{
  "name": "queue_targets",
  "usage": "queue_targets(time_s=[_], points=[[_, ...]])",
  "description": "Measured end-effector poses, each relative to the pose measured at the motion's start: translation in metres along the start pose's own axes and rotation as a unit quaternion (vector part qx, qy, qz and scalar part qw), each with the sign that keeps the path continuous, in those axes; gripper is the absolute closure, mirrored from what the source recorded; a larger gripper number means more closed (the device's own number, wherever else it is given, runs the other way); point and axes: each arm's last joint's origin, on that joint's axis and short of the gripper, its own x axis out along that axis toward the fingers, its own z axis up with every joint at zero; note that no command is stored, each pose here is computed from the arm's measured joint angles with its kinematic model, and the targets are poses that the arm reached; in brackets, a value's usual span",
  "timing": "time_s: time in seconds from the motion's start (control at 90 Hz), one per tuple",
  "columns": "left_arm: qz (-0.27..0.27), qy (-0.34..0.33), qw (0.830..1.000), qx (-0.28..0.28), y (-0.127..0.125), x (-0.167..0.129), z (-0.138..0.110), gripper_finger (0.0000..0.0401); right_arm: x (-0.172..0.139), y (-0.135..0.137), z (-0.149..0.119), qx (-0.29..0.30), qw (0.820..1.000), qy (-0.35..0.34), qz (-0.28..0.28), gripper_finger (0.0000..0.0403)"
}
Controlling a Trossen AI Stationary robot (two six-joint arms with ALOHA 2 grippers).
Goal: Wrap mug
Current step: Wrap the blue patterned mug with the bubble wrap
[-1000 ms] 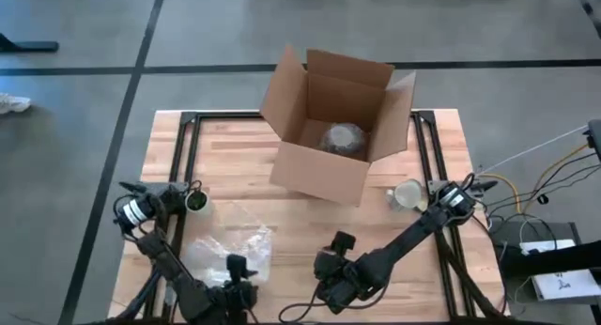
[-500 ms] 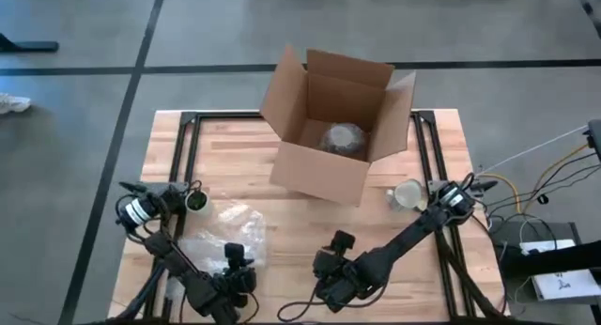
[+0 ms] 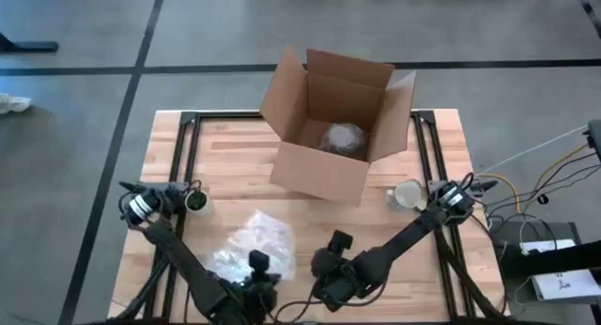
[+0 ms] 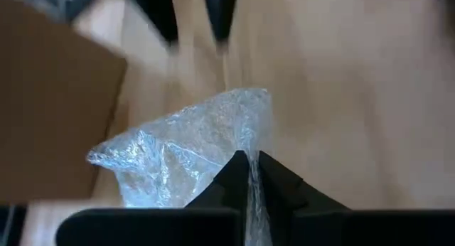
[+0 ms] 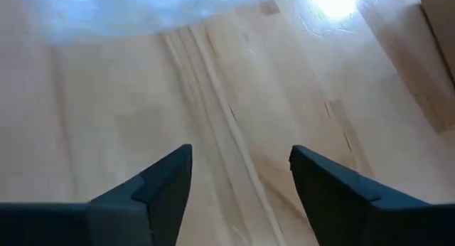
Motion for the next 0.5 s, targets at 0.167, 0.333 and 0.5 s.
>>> queue_targets(time_s=[0.167, 0.333, 0.5], points=[[0.067, -0.060, 0.995, -0.035, 0.029, -0.034, 0.042, 0.0399, 0.000, 0.000, 0.000, 0.003, 1.000, -0.001, 0.001, 0.0198], [0.134, -0.124, 0.978, -0.101, 0.056, -0.066, 0.069, 0.0400, 0.000, 0.004, 0.002, 0.006, 1.000, -0.013, 0.015, 0.0197], [0.167, -0.167, 0.959, -0.159, 0.075, -0.093, 0.073, 0.0401, -0.001, 0.017, 0.010, -0.018, 0.996, -0.064, 0.060, 0.0186]])
